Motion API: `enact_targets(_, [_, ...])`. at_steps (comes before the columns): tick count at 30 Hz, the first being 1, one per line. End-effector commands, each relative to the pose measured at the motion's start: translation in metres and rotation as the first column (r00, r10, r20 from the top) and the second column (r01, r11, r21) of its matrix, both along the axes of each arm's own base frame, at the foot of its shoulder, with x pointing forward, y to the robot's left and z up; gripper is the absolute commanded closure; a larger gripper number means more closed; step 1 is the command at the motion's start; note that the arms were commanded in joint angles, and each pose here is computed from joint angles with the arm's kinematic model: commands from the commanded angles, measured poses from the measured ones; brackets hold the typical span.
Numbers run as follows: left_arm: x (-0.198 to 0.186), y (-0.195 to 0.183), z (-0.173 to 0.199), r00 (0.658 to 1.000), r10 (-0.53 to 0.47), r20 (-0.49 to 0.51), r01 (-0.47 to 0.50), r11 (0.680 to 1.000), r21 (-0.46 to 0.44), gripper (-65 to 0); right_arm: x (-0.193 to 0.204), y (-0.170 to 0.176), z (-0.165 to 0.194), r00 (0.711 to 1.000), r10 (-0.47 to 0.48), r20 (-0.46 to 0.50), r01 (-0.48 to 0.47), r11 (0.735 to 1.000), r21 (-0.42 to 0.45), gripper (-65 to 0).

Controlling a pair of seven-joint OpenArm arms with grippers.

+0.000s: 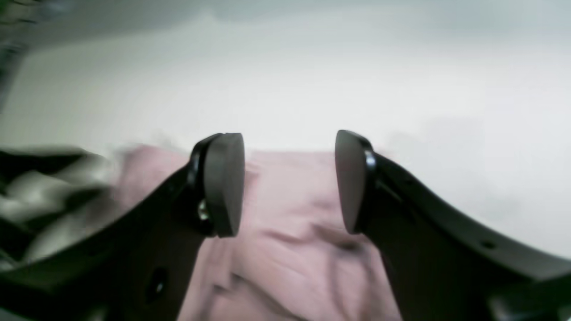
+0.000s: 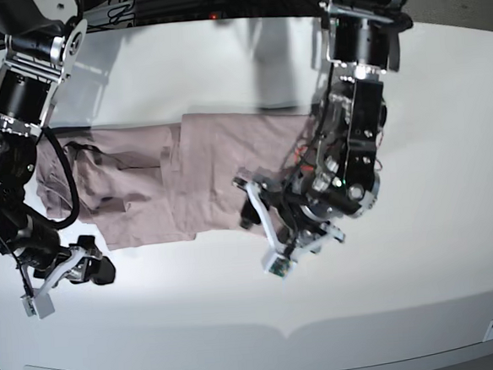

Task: Fold the T-shirt properly
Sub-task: 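Grasp the strip end with the left gripper and fold it toward the middle, then grasp the other strip end with the right gripper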

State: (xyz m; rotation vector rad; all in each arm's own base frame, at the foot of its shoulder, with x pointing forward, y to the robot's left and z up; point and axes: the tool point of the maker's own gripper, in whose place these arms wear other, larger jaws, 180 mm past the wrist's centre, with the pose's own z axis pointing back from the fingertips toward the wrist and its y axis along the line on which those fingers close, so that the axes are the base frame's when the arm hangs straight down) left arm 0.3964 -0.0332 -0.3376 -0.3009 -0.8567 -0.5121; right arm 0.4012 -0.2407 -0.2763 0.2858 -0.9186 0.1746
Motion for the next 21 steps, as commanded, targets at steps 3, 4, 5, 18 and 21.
enact_targets(3, [0.039, 0.021, 0.058, 0.984, 0.073, 0.165, -0.076, 0.997, 0.012, -35.9, 0.009, -0.031, 0.022, 0.997, -0.052, 0.061, 0.058, 0.991, -0.117, -33.0])
enact_targets(4, [0.045, 0.028, 0.071, 0.975, 0.083, 0.204, -0.091, 0.995, 0.028, -35.9, 0.007, -0.042, 0.02, 0.996, -0.072, 0.048, 0.079, 0.984, -0.157, -33.0])
enact_targets(5, [0.05, 0.034, 0.084, 0.967, 0.094, 0.237, -0.106, 0.994, 0.037, -35.9, 0.004, -0.054, 0.019, 0.995, -0.094, 0.038, 0.1, 0.977, -0.188, -33.0])
enact_targets(18, [0.049, 0.032, 0.129, 0.949, 0.108, 0.297, -0.095, 0.994, -0.06, -35.9, -0.09, -0.171, -0.023, 0.921, -0.363, -0.141, 0.313, 0.906, -0.284, -33.0])
enact_targets(21, [0.049, 0.032, 0.128, 0.949, 0.108, 0.295, -0.095, 0.994, -0.058, -35.9, -0.102, -0.177, -0.05, 0.894, -0.39, -0.221, 0.347, 0.914, -0.211, -33.0])
